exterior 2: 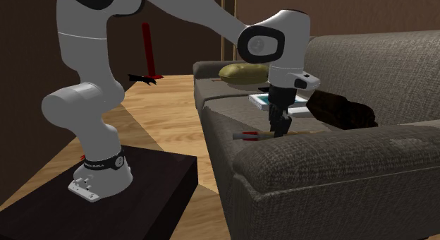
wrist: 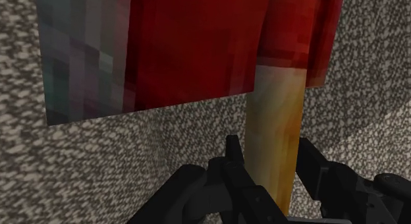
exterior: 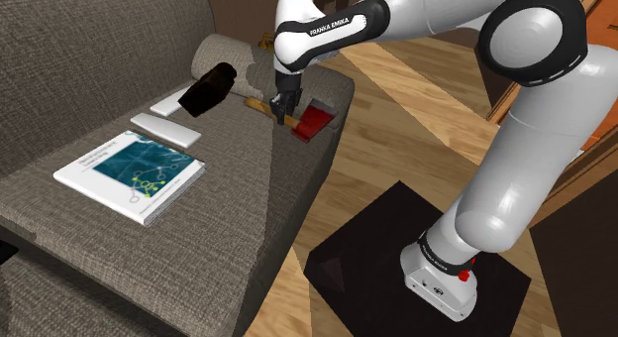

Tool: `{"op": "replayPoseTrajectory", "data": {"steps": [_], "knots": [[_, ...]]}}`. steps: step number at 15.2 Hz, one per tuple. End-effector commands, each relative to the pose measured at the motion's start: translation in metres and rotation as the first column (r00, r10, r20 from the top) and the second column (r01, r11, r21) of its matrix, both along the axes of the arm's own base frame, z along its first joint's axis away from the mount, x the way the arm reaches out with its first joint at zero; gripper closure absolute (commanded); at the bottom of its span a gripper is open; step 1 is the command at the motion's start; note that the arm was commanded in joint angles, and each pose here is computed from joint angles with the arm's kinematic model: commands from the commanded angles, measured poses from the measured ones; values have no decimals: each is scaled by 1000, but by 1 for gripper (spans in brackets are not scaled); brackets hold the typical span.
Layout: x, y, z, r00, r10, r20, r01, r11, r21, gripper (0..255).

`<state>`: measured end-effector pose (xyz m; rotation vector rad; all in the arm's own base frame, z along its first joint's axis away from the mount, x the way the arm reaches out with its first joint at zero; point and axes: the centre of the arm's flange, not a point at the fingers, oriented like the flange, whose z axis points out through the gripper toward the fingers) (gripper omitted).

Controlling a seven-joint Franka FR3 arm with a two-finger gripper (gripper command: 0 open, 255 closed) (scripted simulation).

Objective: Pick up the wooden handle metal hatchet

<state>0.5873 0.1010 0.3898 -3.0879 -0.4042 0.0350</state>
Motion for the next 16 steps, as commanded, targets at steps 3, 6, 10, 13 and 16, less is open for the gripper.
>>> {"op": "replayPoseTrajectory", "data": {"steps": [3,6,10,13,16], "knots": [[0,0,19,1000,0,0,0,1000,0,255],[0,0,34,1000,0,0,0,1000,0,255],[0,0,56,1000,0,0,0,1000,0,255],[0,0,71,1000,0,0,0,1000,0,255],[0,0,77,1000,0,0,0,1000,0,255]]}}
